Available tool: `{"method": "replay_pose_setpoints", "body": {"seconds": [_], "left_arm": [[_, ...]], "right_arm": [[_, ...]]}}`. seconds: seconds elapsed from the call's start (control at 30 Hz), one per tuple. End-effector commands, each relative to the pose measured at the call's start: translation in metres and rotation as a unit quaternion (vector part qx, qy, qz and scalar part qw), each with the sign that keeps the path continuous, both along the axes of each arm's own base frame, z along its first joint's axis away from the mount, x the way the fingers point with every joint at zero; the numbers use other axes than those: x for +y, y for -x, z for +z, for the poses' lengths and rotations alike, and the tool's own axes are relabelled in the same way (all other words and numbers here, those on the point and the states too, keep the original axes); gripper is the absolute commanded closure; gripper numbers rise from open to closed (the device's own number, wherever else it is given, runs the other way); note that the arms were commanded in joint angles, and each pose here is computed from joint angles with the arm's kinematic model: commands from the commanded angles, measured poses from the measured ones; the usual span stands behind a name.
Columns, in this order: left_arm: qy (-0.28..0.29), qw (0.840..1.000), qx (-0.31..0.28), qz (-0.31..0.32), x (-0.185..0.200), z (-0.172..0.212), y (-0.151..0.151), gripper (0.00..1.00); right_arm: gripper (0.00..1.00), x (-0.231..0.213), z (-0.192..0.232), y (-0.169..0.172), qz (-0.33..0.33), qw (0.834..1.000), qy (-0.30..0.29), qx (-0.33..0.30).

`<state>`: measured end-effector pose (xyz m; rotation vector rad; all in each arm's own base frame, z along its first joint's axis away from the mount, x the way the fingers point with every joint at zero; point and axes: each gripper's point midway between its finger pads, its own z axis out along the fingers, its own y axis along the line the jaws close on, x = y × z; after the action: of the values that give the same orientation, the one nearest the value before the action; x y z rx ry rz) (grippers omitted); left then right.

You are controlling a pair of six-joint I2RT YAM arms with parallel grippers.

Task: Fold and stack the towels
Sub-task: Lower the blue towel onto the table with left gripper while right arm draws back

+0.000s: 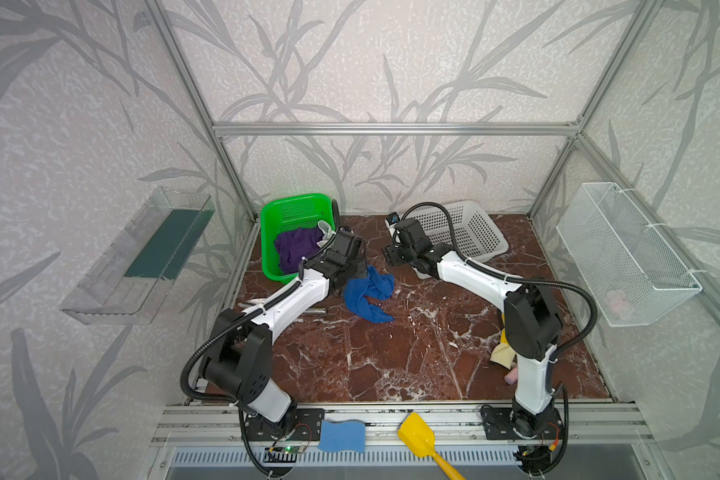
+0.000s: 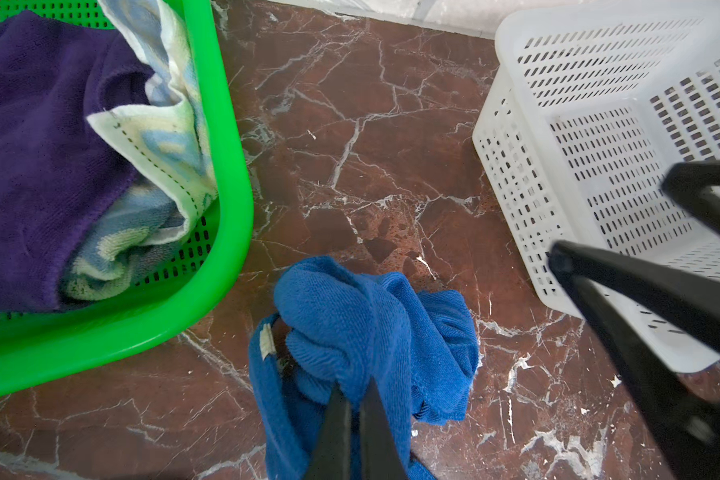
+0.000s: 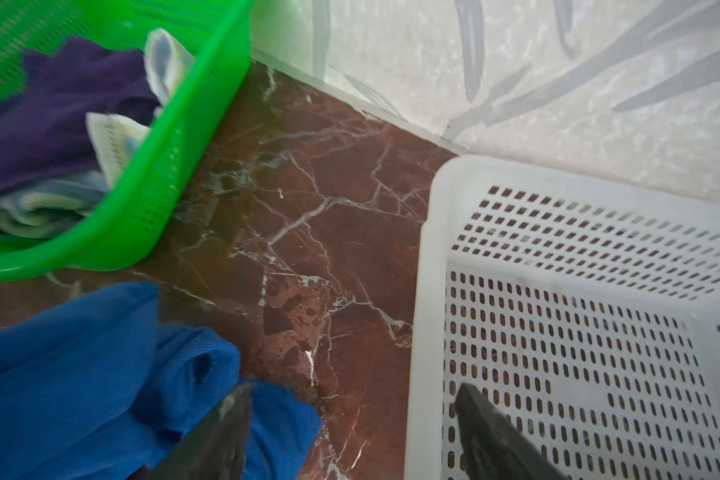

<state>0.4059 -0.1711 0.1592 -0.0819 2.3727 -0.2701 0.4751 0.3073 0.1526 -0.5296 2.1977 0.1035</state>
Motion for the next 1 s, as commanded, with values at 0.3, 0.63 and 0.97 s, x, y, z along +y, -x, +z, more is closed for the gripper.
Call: {"method": "replay_pose_setpoints", "body": {"seconds": [0.3,0.63,0.97], "left_arm": [[0.019,1.0,-0.019,-0.01,-0.01,0.015,-0.005,1.0],[0.023,1.0,-0.01,-0.019,-0.016,0.011,-0.006,1.0],[0.02,0.999,-0.007,-0.026,-0.02,0.012,-0.006,1.0]], "right_arm": [[0.5,-0.067,-0.051,-0.041,-0.149,0.986,-0.008,0.074],[0.61,-0.12,-0.06,-0.063,-0.229,0.969,-0.048,0.079],[0.6,-0.175,-0.061,-0.083,-0.298,0.95,-0.063,0.066]]}}
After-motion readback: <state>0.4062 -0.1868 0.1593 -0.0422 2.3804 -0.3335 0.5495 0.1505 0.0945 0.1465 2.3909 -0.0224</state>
